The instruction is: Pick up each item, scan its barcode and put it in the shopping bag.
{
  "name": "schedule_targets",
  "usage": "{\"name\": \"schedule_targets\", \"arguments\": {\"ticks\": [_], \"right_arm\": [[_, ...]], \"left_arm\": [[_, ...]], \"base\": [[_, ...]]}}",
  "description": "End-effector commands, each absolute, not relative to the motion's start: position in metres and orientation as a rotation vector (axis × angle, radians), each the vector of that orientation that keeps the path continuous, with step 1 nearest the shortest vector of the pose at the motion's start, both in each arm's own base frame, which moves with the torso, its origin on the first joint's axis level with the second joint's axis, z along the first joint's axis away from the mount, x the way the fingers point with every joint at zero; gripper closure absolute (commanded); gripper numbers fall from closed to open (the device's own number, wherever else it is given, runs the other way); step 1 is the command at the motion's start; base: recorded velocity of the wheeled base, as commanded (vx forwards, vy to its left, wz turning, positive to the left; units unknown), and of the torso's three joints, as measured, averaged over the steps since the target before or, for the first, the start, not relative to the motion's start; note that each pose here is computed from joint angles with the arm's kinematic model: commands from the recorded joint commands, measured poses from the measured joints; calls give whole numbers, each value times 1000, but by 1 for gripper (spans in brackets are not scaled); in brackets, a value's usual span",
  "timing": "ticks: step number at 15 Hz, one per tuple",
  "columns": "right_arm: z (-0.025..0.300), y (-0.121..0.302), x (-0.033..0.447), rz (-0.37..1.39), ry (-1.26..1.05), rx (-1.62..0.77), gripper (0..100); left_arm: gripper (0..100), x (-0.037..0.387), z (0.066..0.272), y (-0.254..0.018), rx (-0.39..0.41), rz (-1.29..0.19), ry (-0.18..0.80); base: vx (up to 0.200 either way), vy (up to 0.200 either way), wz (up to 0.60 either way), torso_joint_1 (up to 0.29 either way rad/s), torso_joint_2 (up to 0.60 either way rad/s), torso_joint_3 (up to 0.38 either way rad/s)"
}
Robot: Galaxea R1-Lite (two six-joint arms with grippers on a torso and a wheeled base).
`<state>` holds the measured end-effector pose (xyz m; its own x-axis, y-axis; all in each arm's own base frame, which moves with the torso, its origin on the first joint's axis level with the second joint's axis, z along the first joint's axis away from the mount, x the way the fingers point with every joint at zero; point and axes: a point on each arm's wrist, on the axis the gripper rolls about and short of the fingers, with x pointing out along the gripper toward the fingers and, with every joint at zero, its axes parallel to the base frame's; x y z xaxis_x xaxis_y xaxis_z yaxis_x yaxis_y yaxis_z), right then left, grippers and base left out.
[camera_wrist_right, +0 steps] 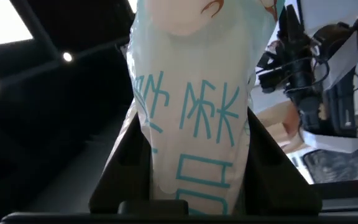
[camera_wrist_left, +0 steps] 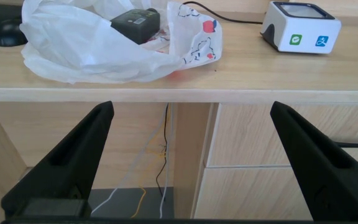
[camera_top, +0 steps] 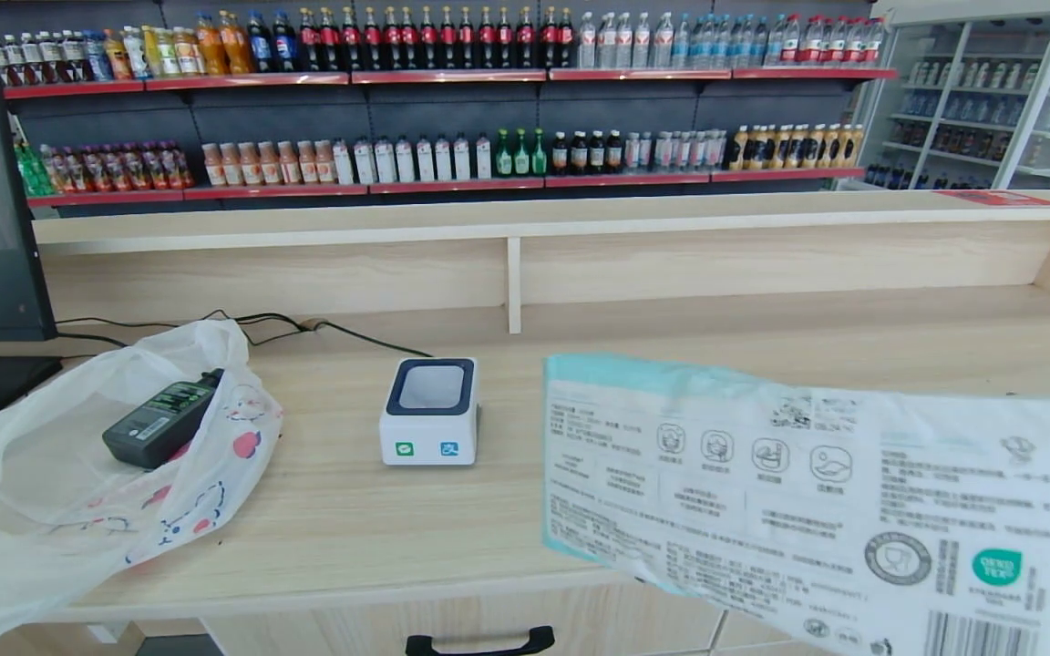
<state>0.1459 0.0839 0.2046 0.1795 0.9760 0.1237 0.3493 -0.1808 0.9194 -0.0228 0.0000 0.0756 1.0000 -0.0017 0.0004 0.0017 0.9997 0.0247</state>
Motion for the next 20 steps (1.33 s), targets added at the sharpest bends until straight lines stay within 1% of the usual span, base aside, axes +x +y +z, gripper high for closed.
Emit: {"name": "schedule_targets", "arguments": {"ticks": [1, 4, 6, 8, 9, 10, 12, 13, 14, 18, 20], "right_arm": [[211, 68, 130, 1087, 1076, 1557, 100], [207, 54, 138, 1115, 738, 1274, 100], [201, 51, 151, 1130, 533, 1000, 100], [190, 51, 161, 1142, 355, 695, 100], [186, 51, 165, 1140, 316, 618, 100], [177, 47, 176, 1116, 239, 464, 100], [169, 37, 200, 1049, 127, 247, 100], [166, 33, 208, 986, 80, 163, 100], [166, 32, 216, 874, 47, 119, 100], [195, 35, 225, 678, -101, 62, 100], [200, 34, 228, 538, -142, 10, 100]], "left_arm": [[0, -23, 76, 0, 25, -2, -2], [0, -23, 76, 0, 25, -2, -2], [0, -23, 76, 0, 25, -2, -2], [0, -23, 76, 0, 25, -2, -2], [0, -23, 76, 0, 25, -3, -2], [0, -23, 76, 0, 25, -2, -2], [0, -23, 75, 0, 25, -2, 0], [0, -23, 76, 0, 25, -2, -2], [0, -23, 76, 0, 25, -2, -2], [0, -23, 76, 0, 25, -2, -2], [0, -23, 76, 0, 25, -3, -2]], "base": [[0, 0, 0, 0, 0, 0], [0, 0, 0, 0, 0, 0], [0, 0, 0, 0, 0, 0], [0, 0, 0, 0, 0, 0], [0, 0, 0, 0, 0, 0], [0, 0, 0, 0, 0, 0], [0, 0, 0, 0, 0, 0], [0, 0, 0, 0, 0, 0], [0, 0, 0, 0, 0, 0], [0, 0, 0, 0, 0, 0], [0, 0, 0, 0, 0, 0]]}}
